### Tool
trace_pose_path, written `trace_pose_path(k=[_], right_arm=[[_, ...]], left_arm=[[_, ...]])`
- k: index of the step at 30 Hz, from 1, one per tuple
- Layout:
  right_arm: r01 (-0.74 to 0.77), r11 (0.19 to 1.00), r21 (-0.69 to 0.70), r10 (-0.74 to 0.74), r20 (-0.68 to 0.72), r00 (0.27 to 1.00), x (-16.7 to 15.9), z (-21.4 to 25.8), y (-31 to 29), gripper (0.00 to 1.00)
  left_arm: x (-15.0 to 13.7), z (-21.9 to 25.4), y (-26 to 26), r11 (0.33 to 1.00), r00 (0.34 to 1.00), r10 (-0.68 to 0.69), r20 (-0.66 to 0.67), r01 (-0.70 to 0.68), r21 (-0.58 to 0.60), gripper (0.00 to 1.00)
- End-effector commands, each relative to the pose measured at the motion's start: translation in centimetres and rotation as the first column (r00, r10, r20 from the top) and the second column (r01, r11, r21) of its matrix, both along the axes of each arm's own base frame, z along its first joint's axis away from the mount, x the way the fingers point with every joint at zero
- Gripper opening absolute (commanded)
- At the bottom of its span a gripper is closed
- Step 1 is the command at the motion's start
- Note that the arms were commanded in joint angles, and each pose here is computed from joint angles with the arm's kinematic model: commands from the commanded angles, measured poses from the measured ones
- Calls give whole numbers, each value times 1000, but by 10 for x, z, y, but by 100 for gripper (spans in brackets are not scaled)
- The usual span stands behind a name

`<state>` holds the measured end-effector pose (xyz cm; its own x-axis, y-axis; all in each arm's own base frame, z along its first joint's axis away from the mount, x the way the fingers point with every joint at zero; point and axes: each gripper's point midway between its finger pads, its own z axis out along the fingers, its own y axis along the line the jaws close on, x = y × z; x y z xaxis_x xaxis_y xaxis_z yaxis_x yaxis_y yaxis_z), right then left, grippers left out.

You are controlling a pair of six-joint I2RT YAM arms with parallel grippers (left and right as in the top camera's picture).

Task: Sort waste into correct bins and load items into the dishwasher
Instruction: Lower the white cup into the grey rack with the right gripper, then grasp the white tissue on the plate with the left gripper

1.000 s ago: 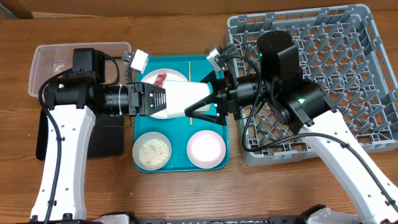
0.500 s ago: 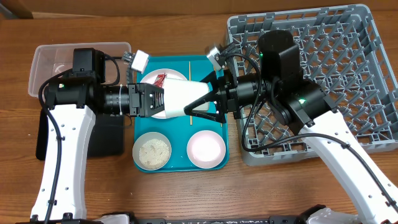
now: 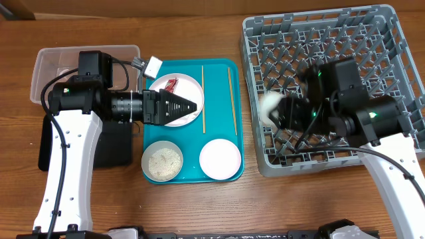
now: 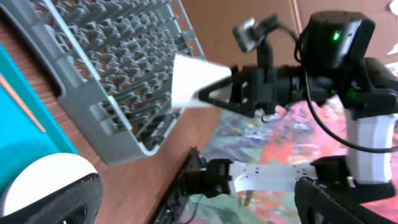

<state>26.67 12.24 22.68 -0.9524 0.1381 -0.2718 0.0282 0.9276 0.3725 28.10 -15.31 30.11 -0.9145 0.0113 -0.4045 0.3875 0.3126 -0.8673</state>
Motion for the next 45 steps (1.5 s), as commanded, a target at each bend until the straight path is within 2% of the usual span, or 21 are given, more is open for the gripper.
trace_pose_path(k=[1,6,11,14,15,17,22,26,29,32,35,38,43,45], right_arm=[[208,944,-256,-225,-39,974,-7,-27,-44,60],[205,933,-298,-257,-148,955,-24,-74,-40,60],[183,943,-278,-228,-139,964,-20,-103,-29,62],[208,937,-281,-259,-156,953,-22,-111,-28,79],[209,936,-283,-261,-160,952,-22,-112,-28,88],[211,936,-283,-262,-155,953,-21,-111,-28,100],[220,948,-229,-244,-82,966,-6,-83,-21,100],[165,982,-97,-162,36,986,11,-34,-2,100],[94,995,39,-99,165,981,20,12,18,100],[24,984,176,-76,291,954,25,54,36,100],[-35,967,251,-64,376,924,23,83,45,100],[-40,965,258,-68,398,915,21,90,43,100],[-32,969,245,-59,357,932,14,81,41,100],[-26,971,236,-56,335,940,10,76,40,100]], left_arm=[[2,0,0,999,1000,18,-1,-18,38,100],[2,0,0,999,1000,18,-1,-18,38,100],[3,0,1,999,1000,19,5,-19,40,100],[3,0,1,999,1000,23,-2,-22,39,100],[3,-1,1,999,1000,23,-2,-23,41,100],[5,-5,3,997,999,33,-5,-33,69,100],[11,-24,12,979,995,92,-30,-85,187,99],[21,-41,25,942,985,168,-38,-149,302,94],[41,-67,50,823,949,316,-10,-269,500,90],[56,-87,72,632,900,428,87,-367,682,89],[68,-102,71,466,883,423,204,-405,787,89],[79,-123,65,336,883,389,263,-402,852,89],[98,-181,52,257,910,349,223,-322,911,84],[110,-208,49,246,915,349,202,-298,923,82]])
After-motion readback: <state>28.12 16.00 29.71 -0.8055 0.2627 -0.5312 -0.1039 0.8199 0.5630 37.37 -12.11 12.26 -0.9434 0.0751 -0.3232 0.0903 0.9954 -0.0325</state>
